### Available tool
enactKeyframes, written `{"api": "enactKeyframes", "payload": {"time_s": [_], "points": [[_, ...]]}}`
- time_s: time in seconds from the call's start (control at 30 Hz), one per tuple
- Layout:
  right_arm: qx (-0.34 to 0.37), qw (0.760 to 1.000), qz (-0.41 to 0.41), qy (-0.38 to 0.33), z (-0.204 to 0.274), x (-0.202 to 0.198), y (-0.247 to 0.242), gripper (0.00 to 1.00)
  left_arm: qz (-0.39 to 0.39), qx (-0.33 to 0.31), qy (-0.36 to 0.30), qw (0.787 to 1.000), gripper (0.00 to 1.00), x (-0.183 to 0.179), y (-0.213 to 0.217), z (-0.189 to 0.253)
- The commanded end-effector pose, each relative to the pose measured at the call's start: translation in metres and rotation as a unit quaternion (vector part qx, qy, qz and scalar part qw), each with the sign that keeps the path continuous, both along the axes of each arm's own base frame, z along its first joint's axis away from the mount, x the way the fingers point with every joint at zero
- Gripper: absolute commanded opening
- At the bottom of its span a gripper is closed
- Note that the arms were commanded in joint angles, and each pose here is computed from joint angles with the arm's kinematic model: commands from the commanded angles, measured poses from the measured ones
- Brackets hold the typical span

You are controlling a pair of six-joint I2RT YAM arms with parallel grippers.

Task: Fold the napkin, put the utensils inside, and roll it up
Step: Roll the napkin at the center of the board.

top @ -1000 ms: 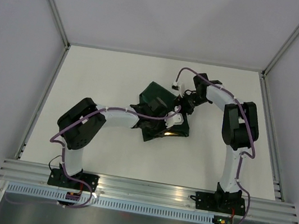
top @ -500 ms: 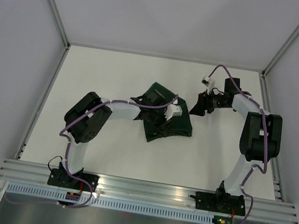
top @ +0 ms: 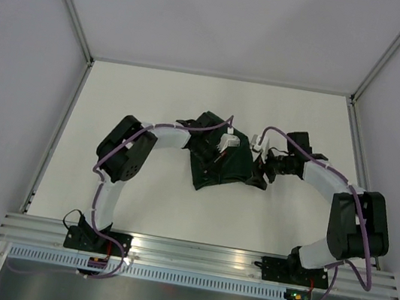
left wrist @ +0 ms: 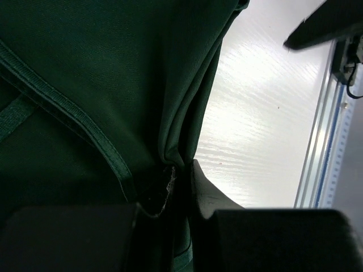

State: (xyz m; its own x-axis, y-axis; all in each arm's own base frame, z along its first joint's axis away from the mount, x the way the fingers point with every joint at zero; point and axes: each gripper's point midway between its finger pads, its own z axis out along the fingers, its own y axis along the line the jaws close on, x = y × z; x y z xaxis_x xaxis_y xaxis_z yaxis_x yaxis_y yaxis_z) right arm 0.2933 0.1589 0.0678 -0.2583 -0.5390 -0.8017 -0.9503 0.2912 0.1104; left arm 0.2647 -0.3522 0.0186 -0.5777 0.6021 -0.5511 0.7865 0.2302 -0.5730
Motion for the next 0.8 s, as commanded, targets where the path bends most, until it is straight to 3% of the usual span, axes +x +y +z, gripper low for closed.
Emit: {"api": "enactKeyframes", "payload": {"time_s": [0.0, 0.17, 0.77], "points": [[-0.012, 0.989, 0.053, -0.14, 0.017, 0.012, 0.016, 0.76, 0.003, 0.044, 0.071, 0.997, 0.02, -0.018, 0.016, -0.022], [-0.034, 0.981, 0.093, -0.168, 0.008, 0.0, 0.038, 0.79, 0.002, 0.044, 0.085, 0.995, 0.02, -0.017, 0.016, -0.024], [-0.086, 0.97, 0.173, -0.148, -0.023, -0.013, 0.064, 0.8, 0.01, 0.053, 0.1, 0.994, 0.02, -0.013, 0.015, -0.032]]}}
